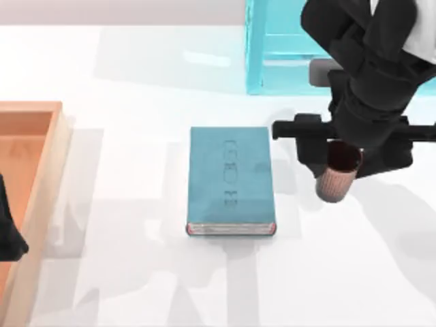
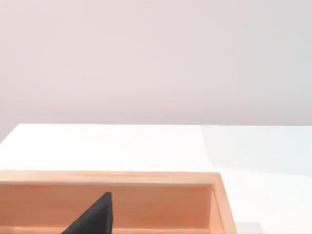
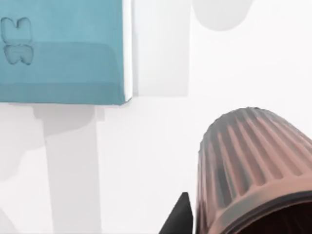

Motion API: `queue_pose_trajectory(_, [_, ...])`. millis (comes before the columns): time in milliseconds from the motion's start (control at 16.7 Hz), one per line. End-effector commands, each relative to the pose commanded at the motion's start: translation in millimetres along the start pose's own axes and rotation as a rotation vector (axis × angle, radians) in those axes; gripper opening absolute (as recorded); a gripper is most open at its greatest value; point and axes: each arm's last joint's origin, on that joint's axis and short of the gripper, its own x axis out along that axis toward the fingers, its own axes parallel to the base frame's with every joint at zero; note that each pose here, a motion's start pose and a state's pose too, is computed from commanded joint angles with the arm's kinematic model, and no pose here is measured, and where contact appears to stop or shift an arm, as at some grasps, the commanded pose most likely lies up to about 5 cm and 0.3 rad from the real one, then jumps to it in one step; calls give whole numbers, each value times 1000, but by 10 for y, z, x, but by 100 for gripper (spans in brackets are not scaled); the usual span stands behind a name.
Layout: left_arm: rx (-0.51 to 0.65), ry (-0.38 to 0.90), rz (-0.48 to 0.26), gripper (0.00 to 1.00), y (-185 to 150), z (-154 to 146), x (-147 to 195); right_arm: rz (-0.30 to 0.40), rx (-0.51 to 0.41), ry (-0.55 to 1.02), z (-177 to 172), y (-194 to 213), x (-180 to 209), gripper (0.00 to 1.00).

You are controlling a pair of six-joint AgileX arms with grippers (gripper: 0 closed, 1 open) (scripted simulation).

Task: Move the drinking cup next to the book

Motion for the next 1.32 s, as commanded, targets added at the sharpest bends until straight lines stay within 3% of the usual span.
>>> queue_pose_trajectory(480, [0,0,0,100,0,0,0,5,16,-7,9,-16,23,0])
queue_pose_trajectory(900, [0,0,0,100,0,0,0,3,9,-4,5,-5,583,0])
queue_pose_trajectory(1200, [0,0,0,100,0,0,0,2,9,-2,-1,-10,644,0])
queue_pose_trajectory(1320, [0,0,0,100,0,0,0,2,9,-2,-1,-10,644,15])
